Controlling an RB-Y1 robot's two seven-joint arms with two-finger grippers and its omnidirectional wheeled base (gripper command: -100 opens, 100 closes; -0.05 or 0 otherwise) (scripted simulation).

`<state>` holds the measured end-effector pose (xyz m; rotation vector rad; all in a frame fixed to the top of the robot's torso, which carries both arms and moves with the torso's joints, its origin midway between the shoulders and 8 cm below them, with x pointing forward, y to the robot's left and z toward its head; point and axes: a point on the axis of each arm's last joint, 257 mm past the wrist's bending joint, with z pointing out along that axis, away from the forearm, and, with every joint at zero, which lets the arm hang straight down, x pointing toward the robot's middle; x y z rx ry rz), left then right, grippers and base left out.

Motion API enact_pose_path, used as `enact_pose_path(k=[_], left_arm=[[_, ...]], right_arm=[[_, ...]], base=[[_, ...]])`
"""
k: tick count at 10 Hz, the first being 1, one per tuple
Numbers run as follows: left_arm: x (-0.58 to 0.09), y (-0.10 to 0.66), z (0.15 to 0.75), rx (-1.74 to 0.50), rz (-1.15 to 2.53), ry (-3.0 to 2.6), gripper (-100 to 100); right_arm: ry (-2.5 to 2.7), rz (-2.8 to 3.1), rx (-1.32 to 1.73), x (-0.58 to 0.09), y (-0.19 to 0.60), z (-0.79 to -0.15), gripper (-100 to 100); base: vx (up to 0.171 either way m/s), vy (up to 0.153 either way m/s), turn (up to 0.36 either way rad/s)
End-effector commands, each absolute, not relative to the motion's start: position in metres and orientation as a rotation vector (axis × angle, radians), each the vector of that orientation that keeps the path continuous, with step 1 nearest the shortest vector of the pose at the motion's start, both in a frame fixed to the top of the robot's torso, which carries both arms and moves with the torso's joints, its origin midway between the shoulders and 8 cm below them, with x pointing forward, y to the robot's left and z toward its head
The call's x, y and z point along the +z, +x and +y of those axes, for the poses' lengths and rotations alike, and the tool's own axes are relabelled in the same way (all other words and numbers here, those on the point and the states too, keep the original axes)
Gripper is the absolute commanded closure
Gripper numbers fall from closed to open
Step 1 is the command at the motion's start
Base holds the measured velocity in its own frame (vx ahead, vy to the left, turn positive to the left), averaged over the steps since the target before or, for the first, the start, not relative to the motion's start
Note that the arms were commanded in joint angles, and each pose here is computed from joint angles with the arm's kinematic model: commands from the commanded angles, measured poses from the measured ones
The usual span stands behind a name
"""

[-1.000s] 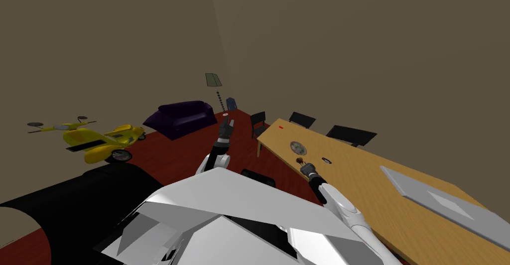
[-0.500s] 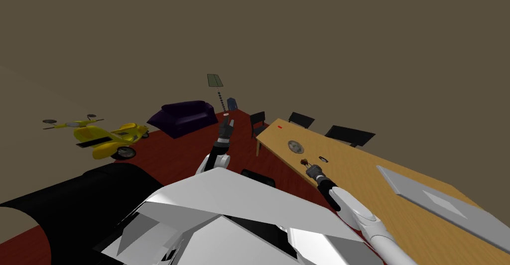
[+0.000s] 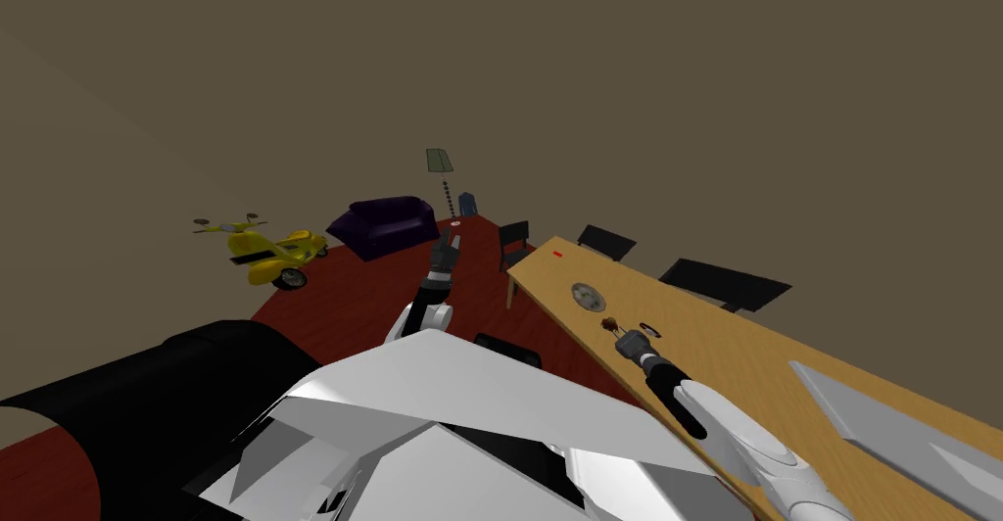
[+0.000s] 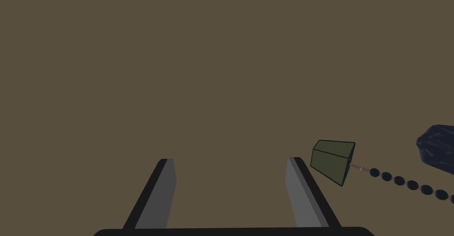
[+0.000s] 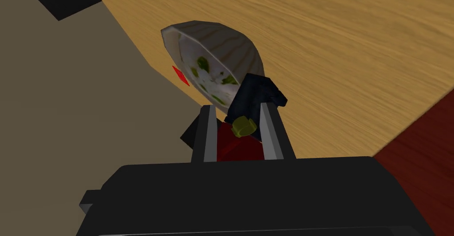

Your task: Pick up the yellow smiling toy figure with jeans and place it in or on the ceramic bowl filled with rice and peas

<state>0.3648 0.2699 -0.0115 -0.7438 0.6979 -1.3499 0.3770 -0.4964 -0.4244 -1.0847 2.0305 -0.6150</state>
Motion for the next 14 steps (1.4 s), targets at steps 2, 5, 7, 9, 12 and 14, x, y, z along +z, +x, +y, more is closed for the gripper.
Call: enact_pose_path(k=[2, 5, 7, 9, 12, 14], left_arm=[[-0.011, 0.365, 0.27, -1.35, 0.698, -0.744, 0], [-0.011, 0.365, 0.27, -1.35, 0.698, -0.744, 0], [-0.011, 0.365, 0.27, -1.35, 0.698, -0.744, 0], [-0.012, 0.365, 0.27, -1.35, 0.698, -0.744, 0], [-0.012, 0.365, 0.27, -1.35, 0.698, -0.744, 0], [-0.012, 0.365, 0.27, -1.35, 0.698, -0.744, 0]], right_arm=[[-1.093, 2.042, -0.611, -0.416, 0.369, -0.507, 100], [-1.095, 2.075, -0.59, -0.401, 0.352, -0.527, 100], [-1.091, 2.1, -0.57, -0.392, 0.341, -0.537, 100], [-1.093, 2.123, -0.556, -0.382, 0.332, -0.547, 100], [-1.094, 2.152, -0.533, -0.371, 0.322, -0.555, 100], [-1.095, 2.168, -0.519, -0.365, 0.317, -0.559, 100]], base=[[0.018, -0.044, 0.138], [0.015, -0.066, 0.309], [0.027, -0.092, 0.344], [0.043, -0.083, 0.378], [0.013, -0.063, 0.27], [0.008, -0.054, 0.189]])
